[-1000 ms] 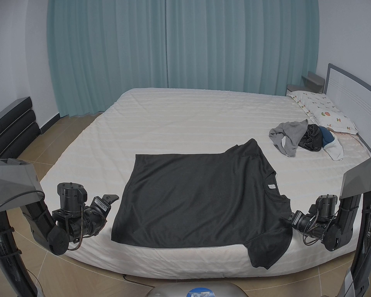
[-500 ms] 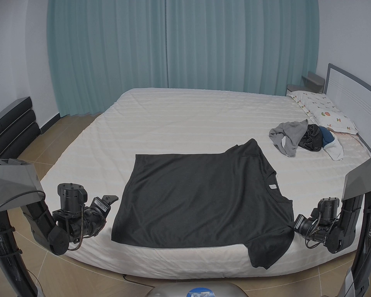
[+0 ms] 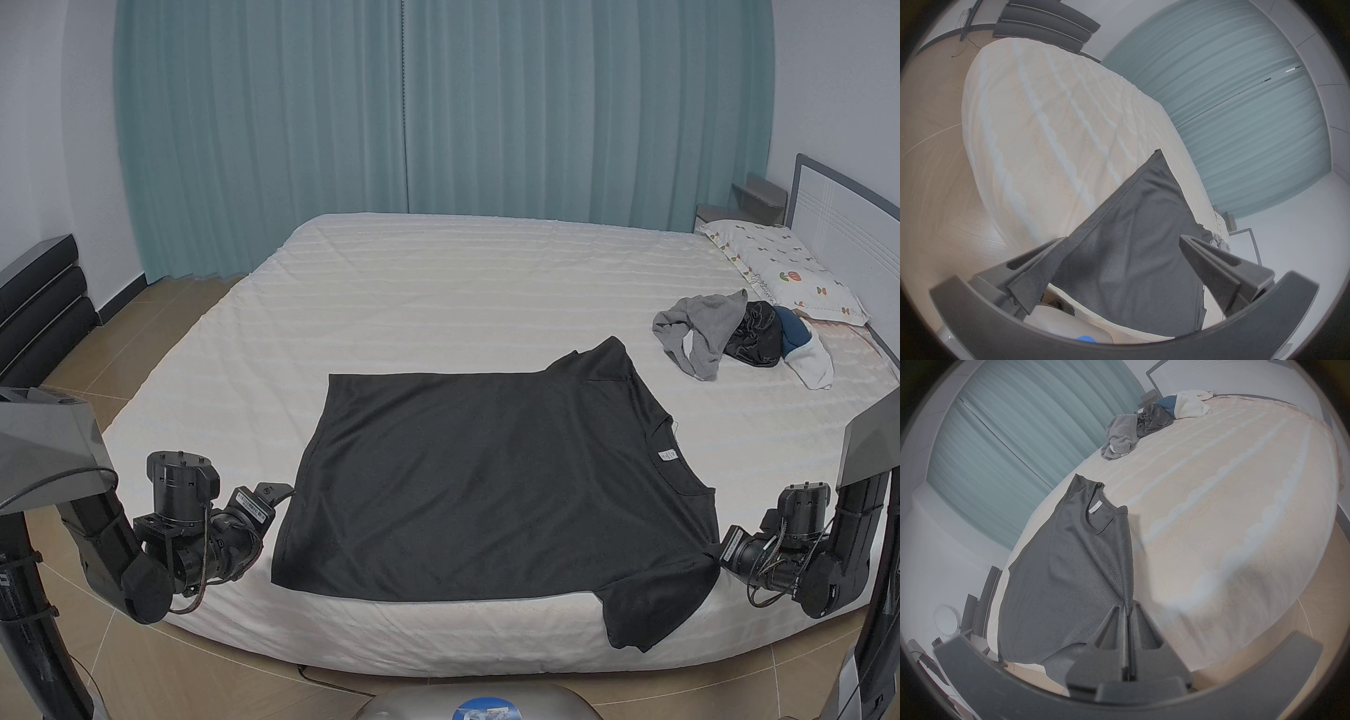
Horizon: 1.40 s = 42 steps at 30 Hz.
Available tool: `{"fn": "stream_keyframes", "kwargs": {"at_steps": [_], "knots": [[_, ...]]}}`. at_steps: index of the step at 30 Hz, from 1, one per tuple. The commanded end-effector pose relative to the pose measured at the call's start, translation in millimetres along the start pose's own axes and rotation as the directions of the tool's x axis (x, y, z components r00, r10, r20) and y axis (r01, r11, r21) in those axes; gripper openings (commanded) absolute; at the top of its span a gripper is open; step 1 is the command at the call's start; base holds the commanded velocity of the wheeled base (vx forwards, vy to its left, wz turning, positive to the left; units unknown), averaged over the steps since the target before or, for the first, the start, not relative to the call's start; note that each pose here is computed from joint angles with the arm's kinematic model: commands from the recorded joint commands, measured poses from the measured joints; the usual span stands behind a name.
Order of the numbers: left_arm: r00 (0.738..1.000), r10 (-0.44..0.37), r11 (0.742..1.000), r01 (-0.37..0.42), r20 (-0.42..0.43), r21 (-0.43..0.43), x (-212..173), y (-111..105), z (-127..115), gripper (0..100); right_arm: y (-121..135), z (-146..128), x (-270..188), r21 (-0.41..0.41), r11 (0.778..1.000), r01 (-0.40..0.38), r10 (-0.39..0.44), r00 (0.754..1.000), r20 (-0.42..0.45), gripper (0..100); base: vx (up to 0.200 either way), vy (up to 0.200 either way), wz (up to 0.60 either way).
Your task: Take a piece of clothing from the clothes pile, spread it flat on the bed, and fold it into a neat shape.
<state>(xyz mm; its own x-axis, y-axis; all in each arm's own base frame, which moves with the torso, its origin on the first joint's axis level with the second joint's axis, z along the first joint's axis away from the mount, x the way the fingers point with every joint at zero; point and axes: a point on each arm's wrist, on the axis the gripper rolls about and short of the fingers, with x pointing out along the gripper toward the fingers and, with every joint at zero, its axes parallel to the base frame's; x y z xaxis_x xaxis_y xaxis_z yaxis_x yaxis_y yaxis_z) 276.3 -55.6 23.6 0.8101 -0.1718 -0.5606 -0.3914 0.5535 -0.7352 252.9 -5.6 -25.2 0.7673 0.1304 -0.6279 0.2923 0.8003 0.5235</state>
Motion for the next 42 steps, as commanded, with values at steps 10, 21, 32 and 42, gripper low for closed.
{"fn": "stream_keyframes", "kwargs": {"at_steps": [10,21,32,42], "knots": [[0.999,0.039,0.999,-0.039,-0.028,0.012,6,9,-6,100,-4,2,-2,-0.026,1.0,0.008,-0.008,1.0,0.008,100,0.0,0.0,0.0],[0.985,0.069,0.959,-0.023,-0.157,0.281,9,31,-11,100,-2,25,-8,0.044,0.995,-0.086,0.083,0.994,0.074,100,0.0,0.0,0.0],[0.965,0.048,0.923,0.056,-0.258,0.38,13,38,-12,100,-1,26,-10,0.055,0.991,-0.122,0.119,0.991,0.063,100,0.0,0.0,0.0],[0.966,0.05,0.912,0.059,-0.253,0.406,23,39,-12,100,-1,26,-10,0.054,0.991,-0.124,0.121,0.991,0.062,100,0.0,0.0,0.0]]}}
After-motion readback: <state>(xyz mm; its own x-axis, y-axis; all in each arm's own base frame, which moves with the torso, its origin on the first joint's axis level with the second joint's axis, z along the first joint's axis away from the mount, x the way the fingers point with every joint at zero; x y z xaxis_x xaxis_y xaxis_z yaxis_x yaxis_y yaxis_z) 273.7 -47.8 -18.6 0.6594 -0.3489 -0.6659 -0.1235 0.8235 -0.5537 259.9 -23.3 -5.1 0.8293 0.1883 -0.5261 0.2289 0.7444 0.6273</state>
